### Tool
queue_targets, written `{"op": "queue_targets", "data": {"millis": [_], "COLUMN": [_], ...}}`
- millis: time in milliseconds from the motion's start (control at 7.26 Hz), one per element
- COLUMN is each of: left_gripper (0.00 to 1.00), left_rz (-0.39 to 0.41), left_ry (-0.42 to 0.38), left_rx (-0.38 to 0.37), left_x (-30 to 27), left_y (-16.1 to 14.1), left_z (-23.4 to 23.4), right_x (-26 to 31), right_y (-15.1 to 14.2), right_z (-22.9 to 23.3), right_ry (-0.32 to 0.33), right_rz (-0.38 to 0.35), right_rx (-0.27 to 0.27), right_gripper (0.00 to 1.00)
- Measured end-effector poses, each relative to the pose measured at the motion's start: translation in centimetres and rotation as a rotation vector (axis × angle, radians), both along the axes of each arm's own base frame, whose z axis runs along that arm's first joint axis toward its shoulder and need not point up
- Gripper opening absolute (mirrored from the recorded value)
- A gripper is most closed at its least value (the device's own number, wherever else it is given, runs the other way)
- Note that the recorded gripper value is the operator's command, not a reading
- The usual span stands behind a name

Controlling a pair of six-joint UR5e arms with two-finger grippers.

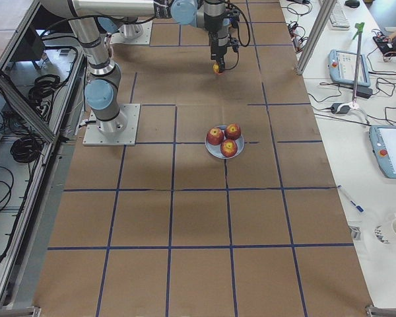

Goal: Transfer apple from basket to plate
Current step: 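Carry the apple with the left gripper toward the table center, then set the apple down mid-table and open the left gripper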

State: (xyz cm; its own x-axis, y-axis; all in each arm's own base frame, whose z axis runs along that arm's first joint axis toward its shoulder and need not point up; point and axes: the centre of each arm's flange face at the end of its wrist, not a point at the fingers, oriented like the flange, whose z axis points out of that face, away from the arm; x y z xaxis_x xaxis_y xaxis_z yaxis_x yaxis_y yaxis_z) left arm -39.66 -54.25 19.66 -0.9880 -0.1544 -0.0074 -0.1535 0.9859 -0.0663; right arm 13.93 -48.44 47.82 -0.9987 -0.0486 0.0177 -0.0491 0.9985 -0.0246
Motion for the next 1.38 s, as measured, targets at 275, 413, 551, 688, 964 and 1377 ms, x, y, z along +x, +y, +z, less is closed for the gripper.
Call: {"op": "queue_targets", "data": {"millis": [275,413,551,688,964,1377], "left_gripper": [0.6,0.62,0.65,0.73,0.97,0.99], "left_rz": [-0.022,-0.028,-0.031,-0.031,-0.031,-0.029], "left_ry": [-0.003,-0.005,-0.007,-0.008,-0.009,0.002], "left_rx": [0.0,0.003,0.006,0.008,0.011,-0.005], "left_x": [0.1,0.2,0.3,0.3,0.4,0.5], "left_y": [-0.3,-0.3,-0.2,-0.2,-0.1,-0.1], "left_z": [-0.5,-0.7,-0.8,-0.9,-1.0,0.6], "right_x": [0.0,0.0,0.0,0.0,0.0,-0.1], "right_y": [0.0,0.0,0.0,0.0,0.0,-0.1], "right_z": [0.0,0.0,0.0,0.0,0.0,0.0], "right_ry": [0.0,0.0,0.0,0.0,0.0,0.0], "right_rz": [0.0,0.0,0.0,0.0,0.0,-0.004], "right_rx": [0.0,0.0,0.0,0.0,0.0,0.0], "right_gripper": [1.0,1.0,1.0,1.0,1.0,1.0]}}
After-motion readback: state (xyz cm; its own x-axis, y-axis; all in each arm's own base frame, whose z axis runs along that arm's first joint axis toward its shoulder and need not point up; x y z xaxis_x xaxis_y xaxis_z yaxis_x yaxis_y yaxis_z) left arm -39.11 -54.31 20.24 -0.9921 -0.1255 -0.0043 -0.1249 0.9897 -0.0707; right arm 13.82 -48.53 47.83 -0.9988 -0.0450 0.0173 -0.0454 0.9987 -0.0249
